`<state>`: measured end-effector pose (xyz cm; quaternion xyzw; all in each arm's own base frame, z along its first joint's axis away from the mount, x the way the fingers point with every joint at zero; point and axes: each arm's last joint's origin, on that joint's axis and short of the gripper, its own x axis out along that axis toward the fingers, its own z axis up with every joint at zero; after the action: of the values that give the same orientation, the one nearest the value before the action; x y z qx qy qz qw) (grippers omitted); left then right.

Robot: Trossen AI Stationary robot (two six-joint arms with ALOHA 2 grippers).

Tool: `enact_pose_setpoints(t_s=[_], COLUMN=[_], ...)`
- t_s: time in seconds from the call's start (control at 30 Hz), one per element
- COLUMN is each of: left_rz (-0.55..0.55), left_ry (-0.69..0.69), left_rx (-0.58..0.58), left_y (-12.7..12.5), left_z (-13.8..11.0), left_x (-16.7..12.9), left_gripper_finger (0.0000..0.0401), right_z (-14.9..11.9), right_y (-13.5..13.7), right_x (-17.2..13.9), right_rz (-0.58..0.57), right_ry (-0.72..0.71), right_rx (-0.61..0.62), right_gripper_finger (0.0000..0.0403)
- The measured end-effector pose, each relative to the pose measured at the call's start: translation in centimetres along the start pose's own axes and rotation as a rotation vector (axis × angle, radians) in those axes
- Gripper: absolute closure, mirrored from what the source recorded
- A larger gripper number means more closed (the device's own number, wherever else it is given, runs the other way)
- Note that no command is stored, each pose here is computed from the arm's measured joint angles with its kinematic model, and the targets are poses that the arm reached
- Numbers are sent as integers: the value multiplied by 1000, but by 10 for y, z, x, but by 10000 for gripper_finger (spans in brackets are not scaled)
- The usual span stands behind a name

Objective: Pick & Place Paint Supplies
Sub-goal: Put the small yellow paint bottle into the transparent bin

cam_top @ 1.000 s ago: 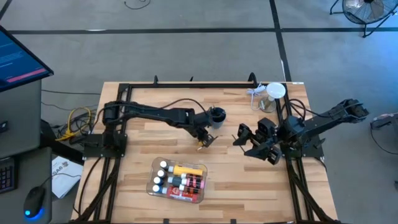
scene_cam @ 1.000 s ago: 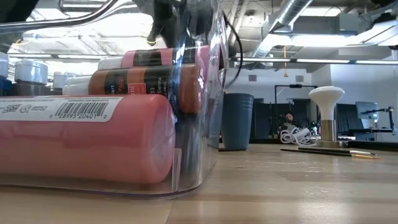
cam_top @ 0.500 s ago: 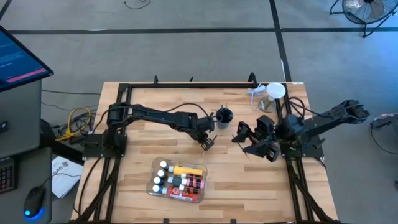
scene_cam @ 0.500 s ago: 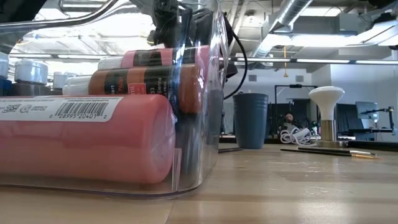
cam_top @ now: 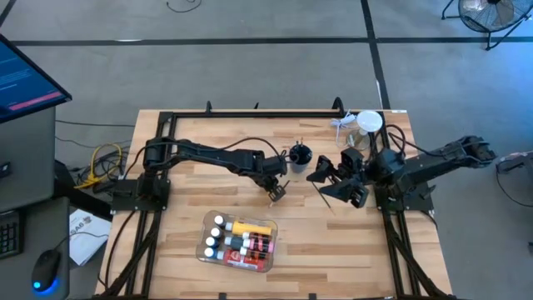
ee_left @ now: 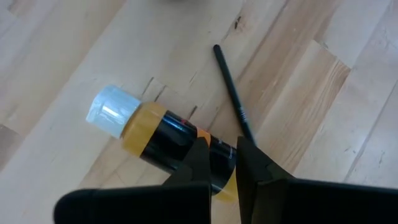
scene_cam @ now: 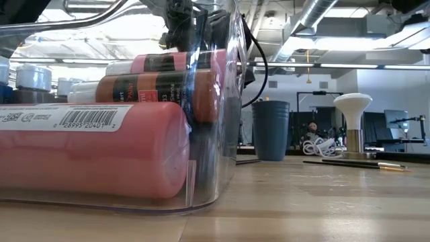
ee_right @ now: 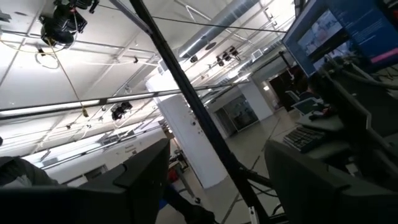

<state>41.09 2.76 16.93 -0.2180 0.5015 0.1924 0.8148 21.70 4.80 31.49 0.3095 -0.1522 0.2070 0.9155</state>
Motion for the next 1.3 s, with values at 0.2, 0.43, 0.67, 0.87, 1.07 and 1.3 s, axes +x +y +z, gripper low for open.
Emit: enact_pose_setpoints(t_s=[0.2,0.43,0.67,0.87,1.07,1.3], left_rz=[0,14,59,25,-91,-80], left_ry=[0,-22,-212,-266,-113,-11], left_rx=[21,34,28,-218,-417,-468], left_y=[0,-2,-4,15,35,36], left_z=[0,1,14,26,32,26], left_x=[0,-4,-45,-73,-53,-21], left_gripper_finger=[401,401,401,395,331,231], right_z=[2,2,1,-1,-3,-6], right_y=[-5,-7,-6,-5,-2,1], right_x=[-1,-1,-1,0,0,0], right_rz=[-28,-37,-36,-34,-21,-7], right_ry=[-2,3,12,24,32,43], right_rx=[-9,-2,14,28,60,64], right_gripper_finger=[148,148,148,148,148,148])
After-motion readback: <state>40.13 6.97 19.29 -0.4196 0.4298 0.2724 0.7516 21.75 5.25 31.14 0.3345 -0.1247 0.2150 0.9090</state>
